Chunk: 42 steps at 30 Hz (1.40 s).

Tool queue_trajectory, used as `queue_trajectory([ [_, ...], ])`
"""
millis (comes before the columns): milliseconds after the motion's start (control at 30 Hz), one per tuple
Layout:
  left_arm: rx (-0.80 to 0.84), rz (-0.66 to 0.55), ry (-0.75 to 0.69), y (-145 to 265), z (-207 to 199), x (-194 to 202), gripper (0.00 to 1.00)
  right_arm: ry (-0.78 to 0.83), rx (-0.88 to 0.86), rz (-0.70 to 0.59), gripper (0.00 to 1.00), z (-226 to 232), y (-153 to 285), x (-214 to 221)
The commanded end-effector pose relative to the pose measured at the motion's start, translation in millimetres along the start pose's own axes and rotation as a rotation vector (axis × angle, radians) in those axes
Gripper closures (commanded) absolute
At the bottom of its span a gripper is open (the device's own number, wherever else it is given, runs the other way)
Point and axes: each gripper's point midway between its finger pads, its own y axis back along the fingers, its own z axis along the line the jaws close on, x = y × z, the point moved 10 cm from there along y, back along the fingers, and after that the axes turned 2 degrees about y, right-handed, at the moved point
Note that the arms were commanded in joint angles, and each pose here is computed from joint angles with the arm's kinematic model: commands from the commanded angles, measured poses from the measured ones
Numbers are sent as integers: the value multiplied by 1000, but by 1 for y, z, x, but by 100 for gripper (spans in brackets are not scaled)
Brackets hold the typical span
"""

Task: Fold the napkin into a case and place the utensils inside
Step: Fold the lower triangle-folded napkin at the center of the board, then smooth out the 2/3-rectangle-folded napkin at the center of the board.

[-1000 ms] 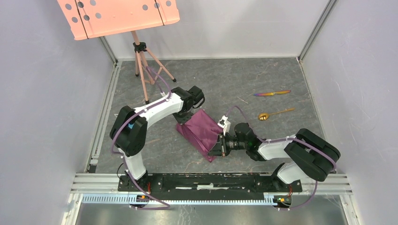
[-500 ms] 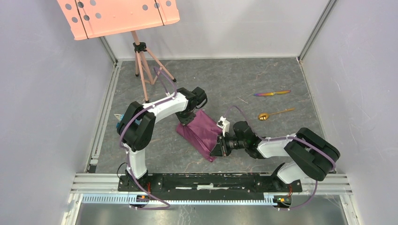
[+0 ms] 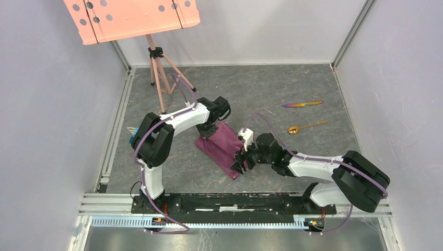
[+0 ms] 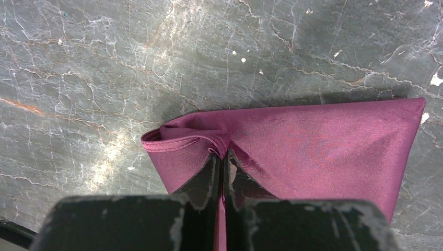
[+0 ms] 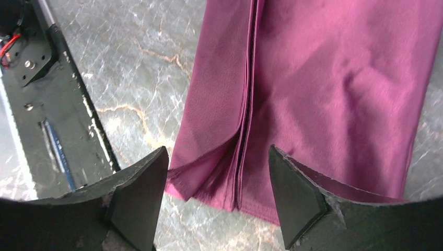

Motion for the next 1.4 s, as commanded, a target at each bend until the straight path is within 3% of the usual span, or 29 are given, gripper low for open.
queue_trajectory([
  [0,25,-44,-11,5,-5,-10,98,152,85,-71,24,2,-15,-30],
  [367,28,-37,-14,6,-5,-10,98,149,197,-40,29,5,-23,-30],
  [433,34,-34,-17,7,-5,-10,97,140,202,-31,38,2,-25,-24],
  [500,39,-42,-15,9,-5,-11,88,127,199,-44,54,1,-26,-17],
  [533,53,-52,-11,11,-4,-13,78,119,197,-61,60,1,-27,-13],
  [667,133,-63,-15,21,-5,-15,56,107,205,-89,73,-2,-31,-7],
  [767,166,-50,-38,30,-4,-17,50,107,221,-90,89,-4,-32,-8],
  [833,206,-40,-60,38,-2,-19,44,102,232,-90,91,-5,-32,-8],
  [967,382,-26,-137,62,6,-21,17,95,234,-85,92,-4,-31,-7],
  [1100,638,-30,-233,86,23,-18,6,98,250,-70,92,-5,-30,-7],
  [1167,721,-59,-242,93,40,-16,9,97,257,-63,92,-5,-30,-9],
  [1233,742,-74,-239,89,57,-15,22,96,260,-64,92,-4,-28,-10],
  [1367,701,-74,-195,68,85,-15,71,89,259,-71,92,-3,-27,-13],
])
